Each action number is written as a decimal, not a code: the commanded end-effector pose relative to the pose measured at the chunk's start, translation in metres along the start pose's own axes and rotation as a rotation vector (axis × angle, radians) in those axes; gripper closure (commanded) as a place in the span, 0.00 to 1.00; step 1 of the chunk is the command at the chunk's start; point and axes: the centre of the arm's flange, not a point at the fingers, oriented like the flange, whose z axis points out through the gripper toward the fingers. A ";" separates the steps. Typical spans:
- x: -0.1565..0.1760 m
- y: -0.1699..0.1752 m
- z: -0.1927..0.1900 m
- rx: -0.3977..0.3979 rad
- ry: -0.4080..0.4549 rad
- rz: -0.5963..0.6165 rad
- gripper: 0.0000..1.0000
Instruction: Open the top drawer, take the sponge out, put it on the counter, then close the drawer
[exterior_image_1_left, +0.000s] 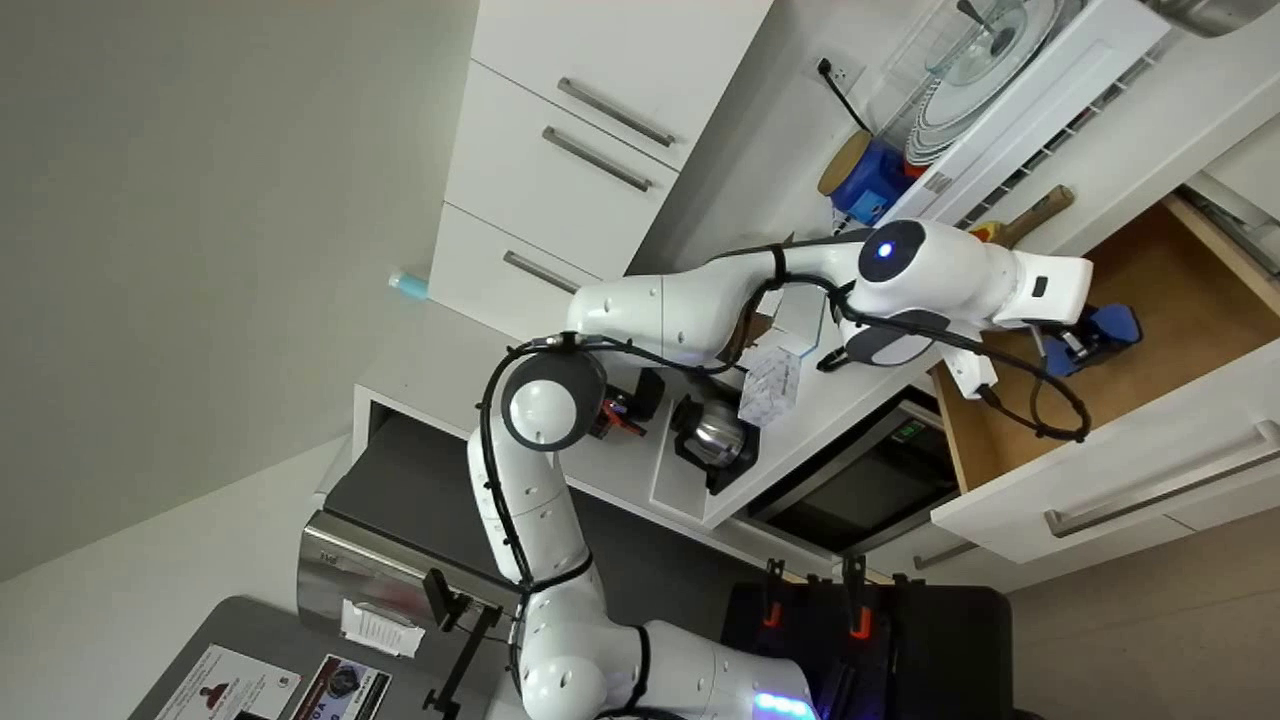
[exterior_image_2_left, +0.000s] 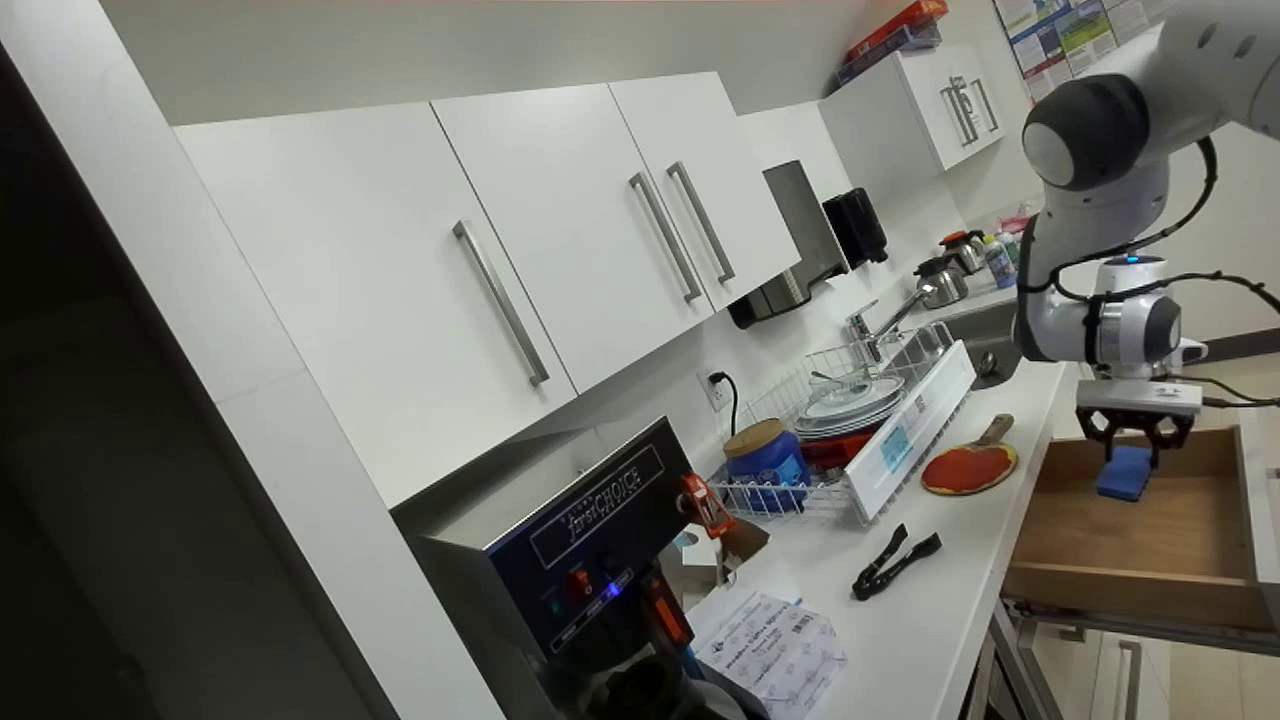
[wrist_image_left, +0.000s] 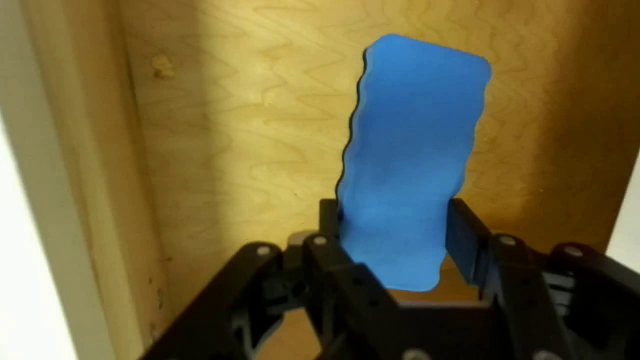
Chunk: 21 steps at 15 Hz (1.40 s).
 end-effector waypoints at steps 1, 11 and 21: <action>-0.032 0.023 -0.067 0.071 -0.016 -0.112 0.70; -0.130 -0.017 -0.170 0.411 0.022 -0.438 0.70; -0.214 -0.132 -0.137 0.422 0.004 -0.524 0.70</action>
